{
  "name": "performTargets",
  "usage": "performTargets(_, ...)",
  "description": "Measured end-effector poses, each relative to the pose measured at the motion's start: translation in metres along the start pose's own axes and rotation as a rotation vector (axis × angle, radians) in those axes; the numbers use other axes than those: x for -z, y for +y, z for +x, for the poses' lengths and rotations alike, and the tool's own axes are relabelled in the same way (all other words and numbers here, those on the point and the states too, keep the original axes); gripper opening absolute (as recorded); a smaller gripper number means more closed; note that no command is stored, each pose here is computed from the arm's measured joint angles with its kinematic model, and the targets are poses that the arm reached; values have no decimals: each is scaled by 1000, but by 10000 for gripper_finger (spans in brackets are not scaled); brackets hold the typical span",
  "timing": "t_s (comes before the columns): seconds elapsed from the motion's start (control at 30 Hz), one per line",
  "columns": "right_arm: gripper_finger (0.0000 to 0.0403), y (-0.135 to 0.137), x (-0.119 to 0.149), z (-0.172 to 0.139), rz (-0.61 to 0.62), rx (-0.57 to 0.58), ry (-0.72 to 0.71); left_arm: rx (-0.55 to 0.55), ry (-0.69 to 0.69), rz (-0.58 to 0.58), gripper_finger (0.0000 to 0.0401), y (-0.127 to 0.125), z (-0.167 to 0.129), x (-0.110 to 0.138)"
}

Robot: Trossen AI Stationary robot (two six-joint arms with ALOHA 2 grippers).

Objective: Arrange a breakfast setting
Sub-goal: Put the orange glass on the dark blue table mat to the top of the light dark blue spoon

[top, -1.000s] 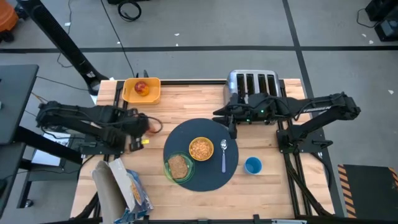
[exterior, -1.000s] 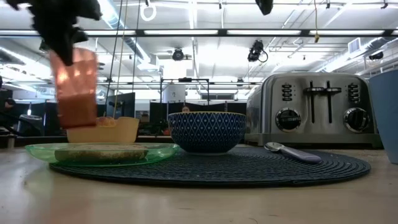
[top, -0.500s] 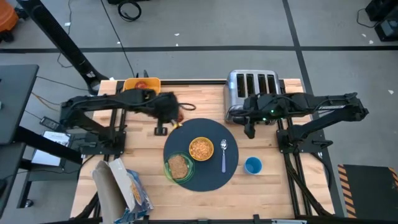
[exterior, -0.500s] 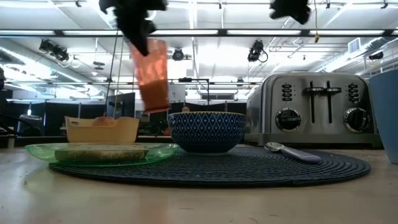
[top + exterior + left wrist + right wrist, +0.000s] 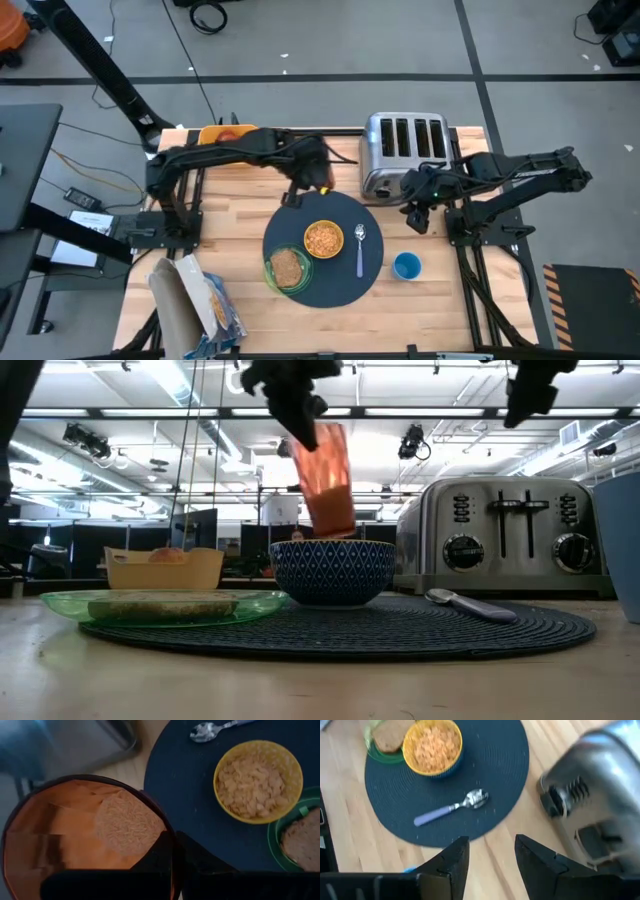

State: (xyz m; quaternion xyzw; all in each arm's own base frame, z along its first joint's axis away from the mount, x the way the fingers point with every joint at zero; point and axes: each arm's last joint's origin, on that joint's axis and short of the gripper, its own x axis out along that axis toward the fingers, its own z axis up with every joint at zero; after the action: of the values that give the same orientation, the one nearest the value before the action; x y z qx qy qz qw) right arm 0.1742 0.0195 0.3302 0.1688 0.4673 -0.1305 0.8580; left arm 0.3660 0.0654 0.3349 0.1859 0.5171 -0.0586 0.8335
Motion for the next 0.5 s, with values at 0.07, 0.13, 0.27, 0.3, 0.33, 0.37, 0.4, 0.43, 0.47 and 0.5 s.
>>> performTargets(0.07, 173, 1, 3, 0, 16, 5, 22, 22, -7, 25, 13, 4, 9, -7)
performTargets(0.13, 184, 2, 5, -1, 28, 6, 34, 38, -11, 31, 13, 7, 19, -13)
performTargets(0.27, 203, 5, 9, -1, 60, 5, 56, 68, -2, 34, 13, 12, 36, -21)
performTargets(0.3, 206, 6, 10, -2, 69, 6, 62, 72, -1, 38, 13, 12, 39, -23)
performTargets(0.33, 209, 6, 12, -2, 80, 8, 70, 74, -1, 45, 13, 12, 43, -25)
performTargets(0.37, 211, 7, 13, -2, 95, 10, 76, 75, -2, 51, 13, 11, 45, -26)
performTargets(0.4, 213, 7, 14, -2, 108, 12, 81, 76, -1, 56, 13, 10, 48, -27)
performTargets(0.43, 214, 7, 15, -2, 118, 16, 88, 79, -1, 59, 13, 9, 52, -29)
performTargets(0.47, 214, 7, 15, -2, 127, 21, 94, 80, -7, 63, 13, 8, 54, -31)
performTargets(0.5, 214, 7, 16, -2, 135, 26, 94, 81, -17, 66, 13, 7, 55, -32)
